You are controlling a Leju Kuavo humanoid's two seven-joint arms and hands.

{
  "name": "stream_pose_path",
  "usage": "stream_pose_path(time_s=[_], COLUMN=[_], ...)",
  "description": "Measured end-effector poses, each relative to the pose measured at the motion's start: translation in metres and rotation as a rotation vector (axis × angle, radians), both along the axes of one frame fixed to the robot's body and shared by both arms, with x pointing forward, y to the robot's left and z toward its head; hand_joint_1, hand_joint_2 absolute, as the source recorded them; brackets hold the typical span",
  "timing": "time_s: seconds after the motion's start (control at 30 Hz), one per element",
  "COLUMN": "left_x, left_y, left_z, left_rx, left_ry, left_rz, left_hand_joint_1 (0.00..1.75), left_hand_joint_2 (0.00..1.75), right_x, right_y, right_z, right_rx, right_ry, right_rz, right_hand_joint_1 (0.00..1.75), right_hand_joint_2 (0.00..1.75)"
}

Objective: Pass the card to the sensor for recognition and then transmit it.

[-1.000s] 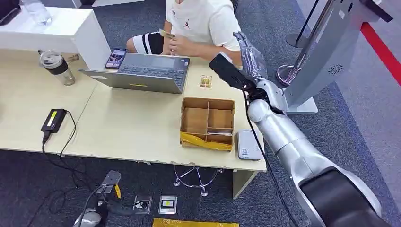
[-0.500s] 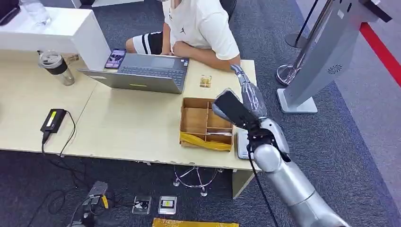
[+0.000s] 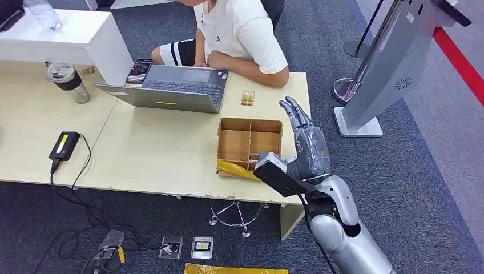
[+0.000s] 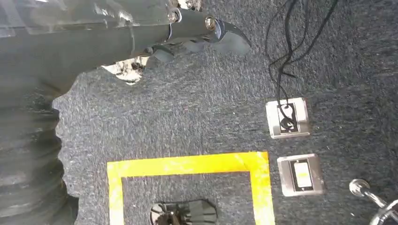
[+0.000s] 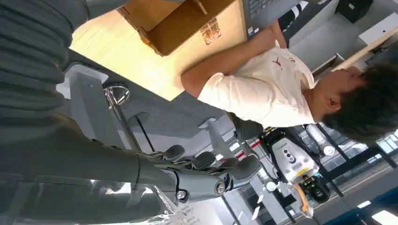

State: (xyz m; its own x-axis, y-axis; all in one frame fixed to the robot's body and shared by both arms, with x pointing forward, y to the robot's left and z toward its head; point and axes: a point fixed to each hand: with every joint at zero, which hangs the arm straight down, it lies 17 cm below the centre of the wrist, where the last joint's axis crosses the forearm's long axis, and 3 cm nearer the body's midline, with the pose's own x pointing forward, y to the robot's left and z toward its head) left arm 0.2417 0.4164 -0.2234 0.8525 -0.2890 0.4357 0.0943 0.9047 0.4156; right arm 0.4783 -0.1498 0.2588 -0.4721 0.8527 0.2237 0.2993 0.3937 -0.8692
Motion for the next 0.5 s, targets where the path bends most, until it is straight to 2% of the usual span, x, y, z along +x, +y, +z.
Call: stream_pose_path(time_s=[0.13,0.5], left_x=[0.000,-0.001], left_y=[0.000,-0.001], left_z=[0.000,-0.001], left_rx=[0.003,0.022], left_ry=[0.001,0.008], left_rz=[-0.002,-0.036], left_hand_joint_1=[0.00,0.00], left_hand_joint_2=[1.75,1.75], right_x=[0.000,0.006], right_y=[0.002,0.037], right_z=[-0.002,-0.073], right_rx=[-0.011,-0.138], right_ry=[0.001,0.114], right_rz=[0.001,0.042], right_hand_joint_1=[0.00,0.00], right_hand_joint_2=[1.75,1.75])
